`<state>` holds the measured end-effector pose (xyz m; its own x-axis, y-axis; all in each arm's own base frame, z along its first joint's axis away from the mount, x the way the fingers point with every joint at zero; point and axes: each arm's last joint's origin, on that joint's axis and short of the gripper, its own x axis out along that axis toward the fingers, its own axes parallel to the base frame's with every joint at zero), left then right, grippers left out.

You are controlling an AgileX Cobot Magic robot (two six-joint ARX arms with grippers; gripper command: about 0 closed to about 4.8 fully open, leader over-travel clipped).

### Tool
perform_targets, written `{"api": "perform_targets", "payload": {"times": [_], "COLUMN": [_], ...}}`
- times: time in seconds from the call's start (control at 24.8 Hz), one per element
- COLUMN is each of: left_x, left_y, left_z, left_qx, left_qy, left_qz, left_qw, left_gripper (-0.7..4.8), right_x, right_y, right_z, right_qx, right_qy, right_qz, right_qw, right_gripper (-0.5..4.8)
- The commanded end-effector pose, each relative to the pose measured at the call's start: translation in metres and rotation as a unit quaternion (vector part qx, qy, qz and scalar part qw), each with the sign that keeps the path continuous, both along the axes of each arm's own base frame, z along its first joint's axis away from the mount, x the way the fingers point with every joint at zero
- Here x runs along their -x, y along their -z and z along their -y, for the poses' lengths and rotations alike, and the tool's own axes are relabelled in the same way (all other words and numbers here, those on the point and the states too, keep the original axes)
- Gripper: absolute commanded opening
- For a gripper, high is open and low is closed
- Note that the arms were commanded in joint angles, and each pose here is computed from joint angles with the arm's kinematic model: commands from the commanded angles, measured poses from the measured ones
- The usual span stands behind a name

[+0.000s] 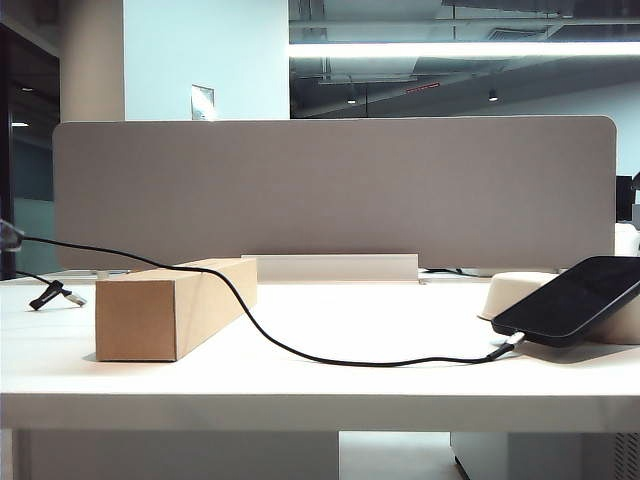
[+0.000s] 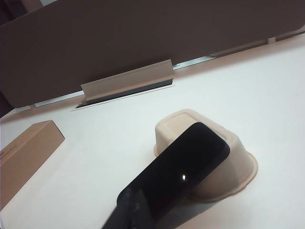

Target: Pick up the charging cable and the phone, plug the charging cable into the charging port on the phone, and finally place them back on the table.

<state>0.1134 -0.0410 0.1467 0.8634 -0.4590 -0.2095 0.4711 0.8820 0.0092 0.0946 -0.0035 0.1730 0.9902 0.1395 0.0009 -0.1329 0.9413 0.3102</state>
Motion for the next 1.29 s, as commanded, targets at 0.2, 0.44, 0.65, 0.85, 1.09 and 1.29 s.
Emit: {"api": "perform_targets", "payload": {"times": [0.2,0.44,0.65,0.85,1.09,1.29], "left_x": [-0.0021,-0.0018,-0.0010,-0.0010,-0.0008,-0.0008], "left_y": [-0.0124,-0.0094,-0.0066,-0.0058,-0.0046,-0.0046], "left_z": [-0.0001,-0.0001,0.0005,0.0003,0.0002,0.0002], "left_qx": [0.015,0.013,0.016,0.014,0.012,0.012], "left_qy": [-0.013,-0.012,0.000,-0.002,-0.002,-0.002], "left_qz": [0.060,0.043,0.025,0.022,0.015,0.015], "left_qw": [0.998,0.999,1.000,1.000,1.000,1.000], "left_gripper": [-0.06,-0.06,-0.06,-0.06,-0.06,-0.06], "right_x": [0.0002,0.0002,0.0002,0.0002,0.0003,0.0003], "right_y": [-0.0020,-0.0020,-0.0020,-0.0019,-0.0016,-0.0006], "right_z": [0.0000,0.0001,0.0001,0.0001,-0.0001,-0.0001], "right_qx": [-0.001,-0.001,0.000,0.000,0.000,-0.001], "right_qy": [0.002,0.002,0.002,0.002,-0.002,-0.002], "right_qz": [0.008,0.008,0.008,0.008,0.006,0.001], "right_qw": [1.000,1.000,1.000,1.000,1.000,1.000], "right_gripper": [-0.03,-0.03,-0.03,-0.03,-0.03,-0.03]}}
